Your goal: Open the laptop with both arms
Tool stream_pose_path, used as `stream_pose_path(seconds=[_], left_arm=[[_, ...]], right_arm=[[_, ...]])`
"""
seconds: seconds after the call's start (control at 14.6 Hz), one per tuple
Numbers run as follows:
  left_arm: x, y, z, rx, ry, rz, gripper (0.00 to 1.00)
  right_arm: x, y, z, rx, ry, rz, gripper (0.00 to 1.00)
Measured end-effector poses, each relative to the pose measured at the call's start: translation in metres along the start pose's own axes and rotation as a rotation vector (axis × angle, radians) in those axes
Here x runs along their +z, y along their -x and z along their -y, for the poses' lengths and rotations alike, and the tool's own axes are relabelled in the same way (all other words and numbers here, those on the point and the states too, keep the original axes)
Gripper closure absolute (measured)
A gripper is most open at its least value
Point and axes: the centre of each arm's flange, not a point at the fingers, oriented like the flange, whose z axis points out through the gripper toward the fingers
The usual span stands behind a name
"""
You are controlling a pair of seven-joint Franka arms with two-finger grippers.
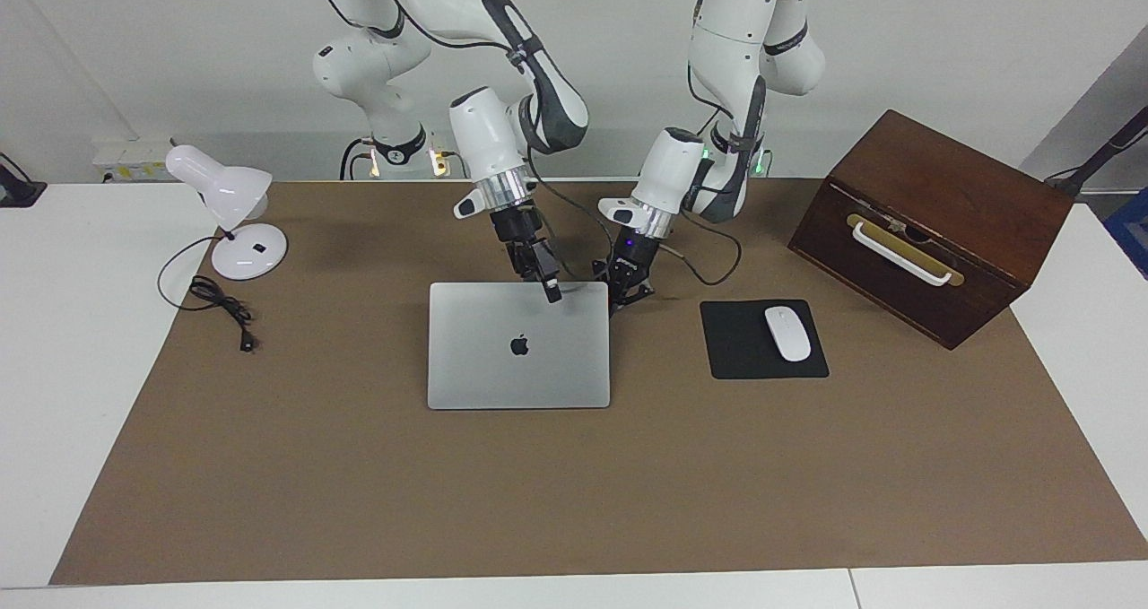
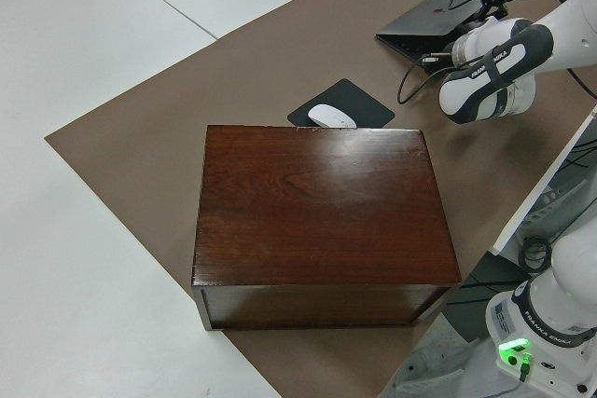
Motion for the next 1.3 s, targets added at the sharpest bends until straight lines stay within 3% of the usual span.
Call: stream_pose_path(seconds=[0.82,1.3], left_arm=[[0.0,0.0,0.0,0.003,0.0,0.0,0.99],[0.001,0.0,0.0,0.006,0.0,-0.001,0.99]], right_arm=[[0.005,-0.001,0.033,0.058,-0.071,-0.022,0.0],[0.015,-0.027,0.078,0.117,-0.149,-0.045,0.0]])
